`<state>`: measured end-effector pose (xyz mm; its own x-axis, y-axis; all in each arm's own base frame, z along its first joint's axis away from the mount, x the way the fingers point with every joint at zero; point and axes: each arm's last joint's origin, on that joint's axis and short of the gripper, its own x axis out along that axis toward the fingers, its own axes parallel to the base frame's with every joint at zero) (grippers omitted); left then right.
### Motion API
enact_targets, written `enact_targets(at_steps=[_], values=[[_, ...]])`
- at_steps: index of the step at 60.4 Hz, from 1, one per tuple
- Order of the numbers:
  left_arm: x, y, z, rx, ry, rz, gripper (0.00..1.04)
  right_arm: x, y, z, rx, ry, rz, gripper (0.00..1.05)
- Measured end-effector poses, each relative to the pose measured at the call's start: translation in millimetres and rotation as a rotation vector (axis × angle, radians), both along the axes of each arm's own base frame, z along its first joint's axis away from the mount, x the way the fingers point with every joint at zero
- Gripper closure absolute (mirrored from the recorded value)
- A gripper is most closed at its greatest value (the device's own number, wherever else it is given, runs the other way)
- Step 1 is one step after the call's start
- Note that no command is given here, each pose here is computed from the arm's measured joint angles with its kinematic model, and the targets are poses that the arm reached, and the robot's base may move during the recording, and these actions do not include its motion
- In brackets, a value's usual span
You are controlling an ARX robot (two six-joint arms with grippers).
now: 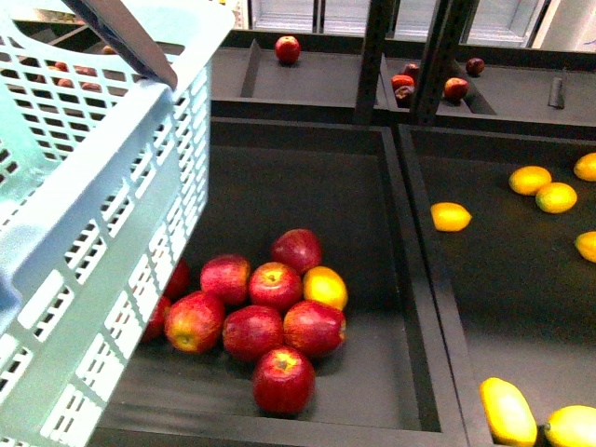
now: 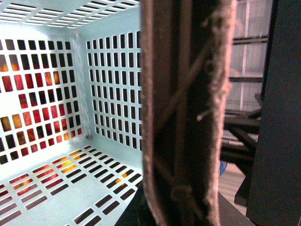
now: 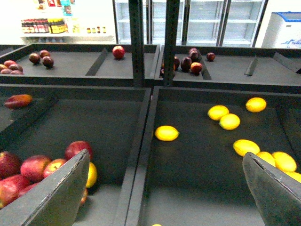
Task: Pick lemon and mango into basket
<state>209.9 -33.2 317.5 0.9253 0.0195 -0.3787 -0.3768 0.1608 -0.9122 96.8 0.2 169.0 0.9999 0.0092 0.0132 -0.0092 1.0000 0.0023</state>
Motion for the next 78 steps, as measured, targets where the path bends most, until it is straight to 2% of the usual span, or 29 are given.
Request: enact_targets(at_steps=[15,18,20,24,31,41,45,55,60,78], values=[[0.5,-2.6,-1.1,0.021,0.028,-0.034,1.0,0.0,-0.2,0.0,0.0,0.0,-0.008,0.09],[5.1,-7.6,1.5,0.11,0.124,-0.075,1.0,0.0,-0.2,0.0,0.001,0.0,-0.009,0.09],[15.1,-14.0,5.0,0.231,0.17,-0.149,1.0,0.0,-0.3,0.0,0.001,0.0,-0.01,0.09],[40.0,-29.4,10.6,0.388,0.182,-0.258,1.0,0.0,-0.3,0.0,0.001,0.0,-0.01,0.09],[80.0,-61.7,11.6,0.507,0.182,-0.373,1.0,0.0,-0.3,0.0,0.001,0.0,-0.01,0.09],[117.6,-121.1,19.7,0.489,0.126,-0.55,1.0,0.0,-0.3,0.0,0.001,0.0,-0.01,0.09],[131.8,-164.2,25.3,0.449,0.08,-0.684,1.0,0.0,-0.3,0.0,0.001,0.0,-0.01,0.09],[126.6,-240.5,21.3,0.389,0.048,-0.897,1.0,0.0,-0.3,0.0,0.0,0.0,-0.01,0.09],[119.6,-255.8,15.9,0.385,0.048,-0.928,1.0,0.0,-0.3,0.0,0.001,0.0,-0.01,0.09],[117.5,-258.7,17.3,0.383,0.037,-0.934,1.0,0.0,-0.3,0.0,0.001,0.0,-0.01,0.09]])
